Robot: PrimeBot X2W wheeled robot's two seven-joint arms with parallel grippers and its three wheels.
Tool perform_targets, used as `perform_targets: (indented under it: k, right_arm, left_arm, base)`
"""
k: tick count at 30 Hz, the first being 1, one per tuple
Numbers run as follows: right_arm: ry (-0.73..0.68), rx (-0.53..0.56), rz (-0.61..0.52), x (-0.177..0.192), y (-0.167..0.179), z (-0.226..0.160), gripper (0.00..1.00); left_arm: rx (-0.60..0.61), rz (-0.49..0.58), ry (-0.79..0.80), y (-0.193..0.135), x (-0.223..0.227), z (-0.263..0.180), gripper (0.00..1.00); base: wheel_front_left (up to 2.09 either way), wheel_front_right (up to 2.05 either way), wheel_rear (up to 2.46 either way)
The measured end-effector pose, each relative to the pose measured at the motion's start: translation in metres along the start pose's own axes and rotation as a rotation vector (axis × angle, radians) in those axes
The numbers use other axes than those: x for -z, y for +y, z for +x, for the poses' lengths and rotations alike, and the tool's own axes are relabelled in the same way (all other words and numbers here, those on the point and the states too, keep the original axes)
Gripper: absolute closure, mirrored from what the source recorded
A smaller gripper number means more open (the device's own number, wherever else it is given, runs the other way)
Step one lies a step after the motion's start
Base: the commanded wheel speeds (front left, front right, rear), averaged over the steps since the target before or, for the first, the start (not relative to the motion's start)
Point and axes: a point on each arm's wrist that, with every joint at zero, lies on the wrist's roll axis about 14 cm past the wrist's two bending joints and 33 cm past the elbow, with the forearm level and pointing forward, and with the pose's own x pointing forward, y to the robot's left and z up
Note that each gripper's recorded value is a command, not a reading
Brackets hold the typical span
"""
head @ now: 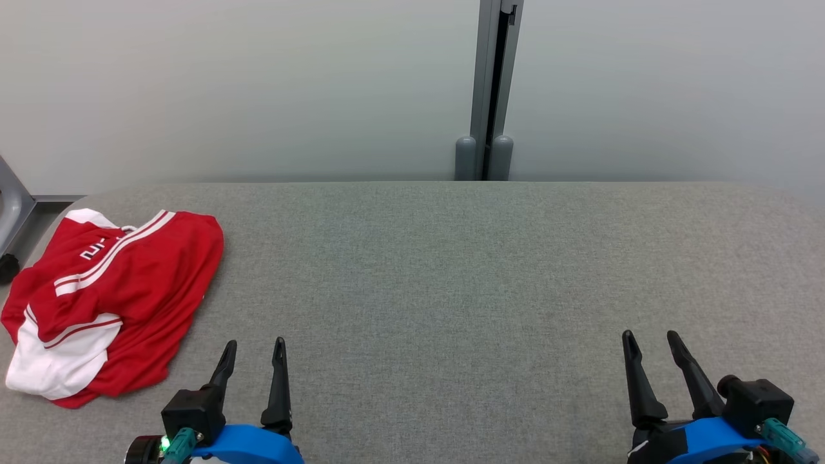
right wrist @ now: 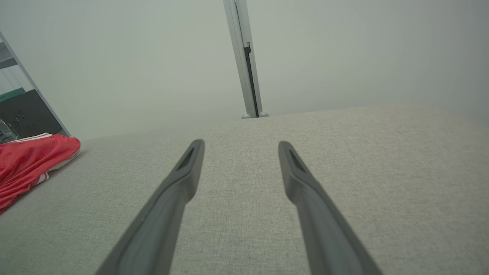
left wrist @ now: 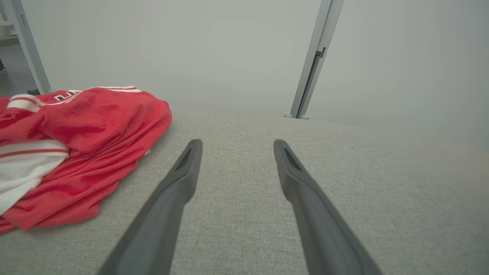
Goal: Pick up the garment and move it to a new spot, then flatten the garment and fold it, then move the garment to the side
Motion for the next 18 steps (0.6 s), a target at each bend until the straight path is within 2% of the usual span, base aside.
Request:
perform_targets:
  k: [14, 18]
  right_arm:
    - [-0.002, -0.007, -0.078, 0.0006, -0.0015, -0.0014, 0.0]
    - [0.001, -0.01, -0.081, 0.0015, -0.0005, -0.0013, 0.0]
  left_arm:
    - [-0.013, 0.068, -0.004, 0.0012, -0.0006, -0.0024, 0.0]
    - [-0.019, 0.059, -0.005, 0.0023, -0.0005, -0.0025, 0.0]
  base:
    - [0.0, 0.0, 0.0]
    - [0.0, 0.0, 0.0]
